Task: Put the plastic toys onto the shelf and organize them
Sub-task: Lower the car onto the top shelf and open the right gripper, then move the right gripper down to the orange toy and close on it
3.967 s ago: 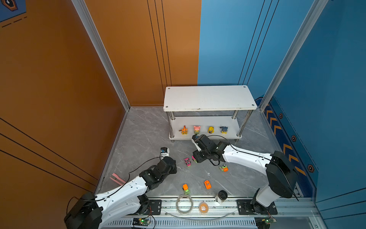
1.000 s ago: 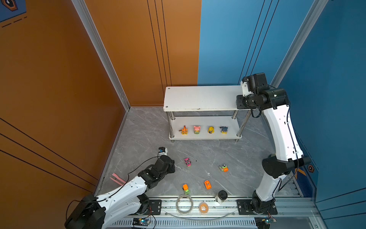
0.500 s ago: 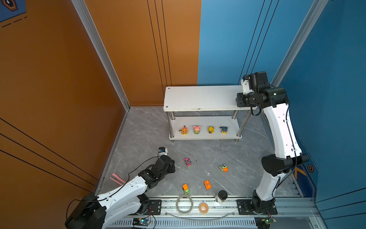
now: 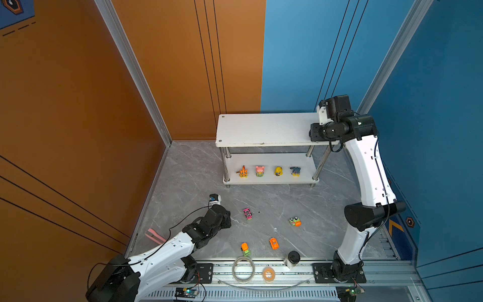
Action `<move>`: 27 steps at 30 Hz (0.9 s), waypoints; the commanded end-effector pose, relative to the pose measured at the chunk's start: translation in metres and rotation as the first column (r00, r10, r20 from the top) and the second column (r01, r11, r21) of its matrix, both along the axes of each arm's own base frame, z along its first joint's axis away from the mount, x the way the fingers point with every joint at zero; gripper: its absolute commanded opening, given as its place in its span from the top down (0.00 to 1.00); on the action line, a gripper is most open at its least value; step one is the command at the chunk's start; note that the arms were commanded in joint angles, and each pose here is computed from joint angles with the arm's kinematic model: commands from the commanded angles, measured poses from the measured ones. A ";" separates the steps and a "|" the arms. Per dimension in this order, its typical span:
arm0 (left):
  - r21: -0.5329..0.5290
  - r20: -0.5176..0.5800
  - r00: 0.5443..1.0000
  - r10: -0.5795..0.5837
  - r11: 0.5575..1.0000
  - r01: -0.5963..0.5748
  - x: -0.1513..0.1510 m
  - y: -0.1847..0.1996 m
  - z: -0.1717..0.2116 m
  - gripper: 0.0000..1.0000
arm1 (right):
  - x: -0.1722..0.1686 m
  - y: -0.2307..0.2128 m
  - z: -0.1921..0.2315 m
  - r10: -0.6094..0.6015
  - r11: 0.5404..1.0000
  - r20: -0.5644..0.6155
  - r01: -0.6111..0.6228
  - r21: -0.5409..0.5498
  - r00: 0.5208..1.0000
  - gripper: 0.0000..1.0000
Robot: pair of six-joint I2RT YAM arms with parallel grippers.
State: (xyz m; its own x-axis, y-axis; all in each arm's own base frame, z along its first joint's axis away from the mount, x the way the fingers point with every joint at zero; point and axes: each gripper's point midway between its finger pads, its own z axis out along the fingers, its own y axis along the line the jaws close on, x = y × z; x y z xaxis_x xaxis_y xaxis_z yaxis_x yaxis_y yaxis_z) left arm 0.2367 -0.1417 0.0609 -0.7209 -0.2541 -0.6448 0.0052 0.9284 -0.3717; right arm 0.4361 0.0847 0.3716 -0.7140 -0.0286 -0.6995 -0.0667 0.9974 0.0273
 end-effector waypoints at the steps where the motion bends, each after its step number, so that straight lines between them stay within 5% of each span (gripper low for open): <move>1: -0.012 0.004 1.000 0.005 1.000 -0.005 0.003 -0.001 0.003 0.66 | -0.012 -0.004 0.001 -0.011 1.000 -0.020 0.011 0.004 1.000 0.49; 7: -0.006 0.009 1.000 0.006 1.000 -0.006 0.002 0.000 0.007 0.66 | -0.033 -0.006 0.042 -0.025 0.999 0.092 0.022 0.040 0.995 0.49; 15: 0.009 0.005 1.000 -0.009 1.000 0.009 -0.004 0.003 0.003 0.63 | -0.109 -0.002 0.074 -0.026 0.999 0.249 0.018 0.037 0.968 0.46; 21: 0.052 -0.006 0.999 -0.053 0.997 0.054 -0.009 -0.005 -0.001 0.59 | -0.169 0.063 -0.024 0.164 0.986 0.140 -0.161 -0.035 0.977 0.62; 27: 0.051 -0.007 0.999 -0.035 0.998 0.035 -0.009 -0.002 -0.005 0.59 | -0.221 0.147 -0.143 0.362 0.931 -0.012 -0.362 -0.033 0.932 0.71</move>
State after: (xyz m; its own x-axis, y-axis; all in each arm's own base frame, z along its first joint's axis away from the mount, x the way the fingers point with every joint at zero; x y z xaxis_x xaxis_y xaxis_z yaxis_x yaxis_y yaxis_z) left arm 0.2283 -0.1474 0.0580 -0.7364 -0.2060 -0.6444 0.0423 0.9366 -0.3478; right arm 0.2199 0.2049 0.2495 -0.6553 -0.3655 -0.6610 -0.4392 0.8964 -0.0603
